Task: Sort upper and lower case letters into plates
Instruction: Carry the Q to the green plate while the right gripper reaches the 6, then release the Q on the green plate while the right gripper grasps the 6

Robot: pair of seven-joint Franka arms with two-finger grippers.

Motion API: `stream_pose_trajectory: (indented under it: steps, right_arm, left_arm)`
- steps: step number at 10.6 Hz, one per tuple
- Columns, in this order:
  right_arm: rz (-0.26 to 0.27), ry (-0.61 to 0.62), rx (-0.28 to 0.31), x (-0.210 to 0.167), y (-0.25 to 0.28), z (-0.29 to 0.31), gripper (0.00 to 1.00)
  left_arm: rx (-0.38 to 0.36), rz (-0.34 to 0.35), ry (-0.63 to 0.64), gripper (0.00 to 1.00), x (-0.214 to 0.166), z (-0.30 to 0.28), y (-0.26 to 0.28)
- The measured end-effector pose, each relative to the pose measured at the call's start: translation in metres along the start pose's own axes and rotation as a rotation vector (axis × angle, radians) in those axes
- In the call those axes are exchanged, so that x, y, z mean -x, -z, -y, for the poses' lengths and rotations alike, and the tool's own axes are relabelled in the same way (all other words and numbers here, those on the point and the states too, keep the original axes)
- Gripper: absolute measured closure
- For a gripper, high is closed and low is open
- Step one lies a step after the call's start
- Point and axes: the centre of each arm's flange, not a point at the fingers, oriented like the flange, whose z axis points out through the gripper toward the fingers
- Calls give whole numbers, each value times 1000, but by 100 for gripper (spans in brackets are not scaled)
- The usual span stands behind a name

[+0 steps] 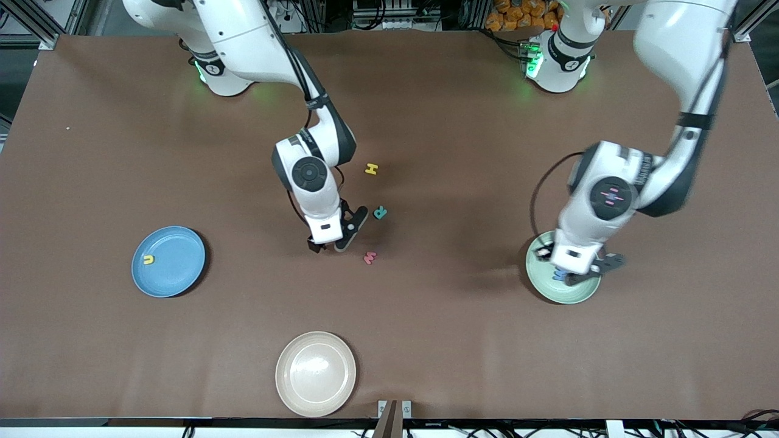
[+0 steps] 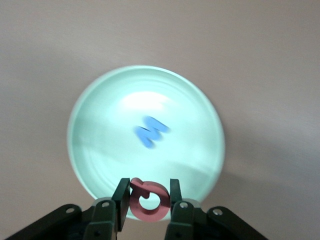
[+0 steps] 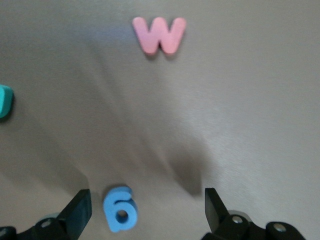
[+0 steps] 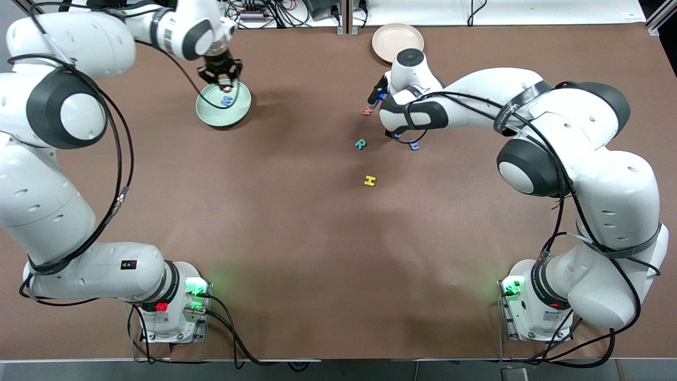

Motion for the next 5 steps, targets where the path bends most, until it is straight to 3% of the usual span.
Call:
stream_pose_trajectory:
  steps: [5]
  right_arm:
    - [14,-3,-5,5,-6,1,0]
  left_arm:
    - [-8,39,3,64,-8,13,-27]
